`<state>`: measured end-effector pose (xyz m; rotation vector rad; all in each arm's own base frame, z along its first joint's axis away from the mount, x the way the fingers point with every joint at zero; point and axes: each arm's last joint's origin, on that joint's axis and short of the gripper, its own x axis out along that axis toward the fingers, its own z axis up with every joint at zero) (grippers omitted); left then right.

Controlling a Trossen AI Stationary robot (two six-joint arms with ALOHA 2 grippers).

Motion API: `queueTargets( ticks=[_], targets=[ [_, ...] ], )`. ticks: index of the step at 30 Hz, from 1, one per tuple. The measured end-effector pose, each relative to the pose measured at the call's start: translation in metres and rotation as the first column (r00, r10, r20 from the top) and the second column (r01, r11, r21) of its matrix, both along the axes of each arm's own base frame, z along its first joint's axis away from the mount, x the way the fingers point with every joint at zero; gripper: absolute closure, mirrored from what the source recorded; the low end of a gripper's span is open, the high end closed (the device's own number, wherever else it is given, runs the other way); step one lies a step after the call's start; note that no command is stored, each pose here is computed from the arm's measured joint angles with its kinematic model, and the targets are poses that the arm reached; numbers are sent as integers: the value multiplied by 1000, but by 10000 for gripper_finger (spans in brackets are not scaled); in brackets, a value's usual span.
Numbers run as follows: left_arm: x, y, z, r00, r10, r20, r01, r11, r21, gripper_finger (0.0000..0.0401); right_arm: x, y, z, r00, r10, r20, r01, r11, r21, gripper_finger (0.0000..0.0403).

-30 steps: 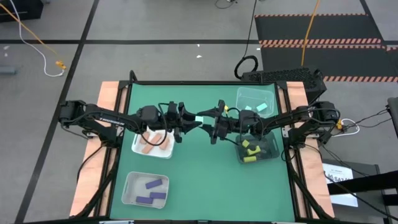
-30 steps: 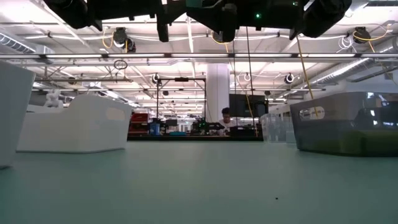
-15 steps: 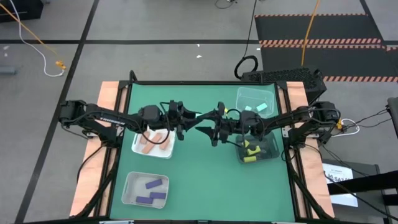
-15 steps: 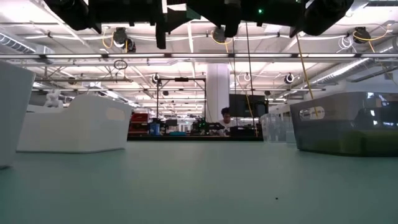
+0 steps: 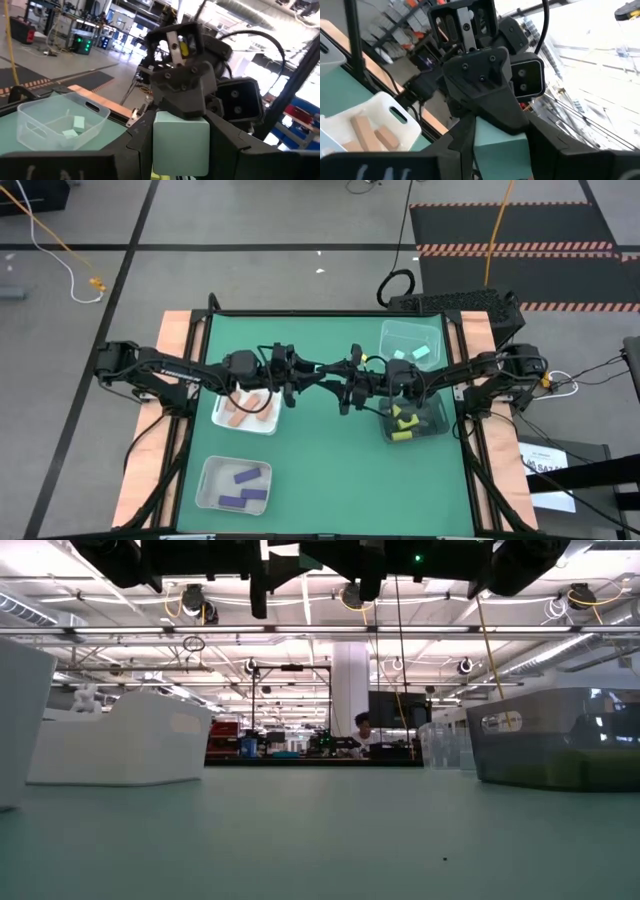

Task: Sort & place blocks by color
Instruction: Put the blue block into the transparent bin

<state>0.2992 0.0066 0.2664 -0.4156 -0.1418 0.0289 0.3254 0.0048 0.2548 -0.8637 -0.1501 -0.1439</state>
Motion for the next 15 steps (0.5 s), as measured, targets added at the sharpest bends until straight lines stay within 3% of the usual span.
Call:
queueTargets(
  ticks=[5,10,15],
  targets=[
    [0,0,0,1000,0,-2,0,1000,-9,265,0,0,-1,1000,-17,-8,17,1000,3,285],
    [0,0,-1,1000,-4,-6,4,1000,-13,203,0,1,-2,999,-31,-20,32,999,43,285],
    [0,5,-2,1000,18,-15,-18,1000,-14,161,-1,-3,-6,986,-145,-87,150,987,53,285]
  ],
)
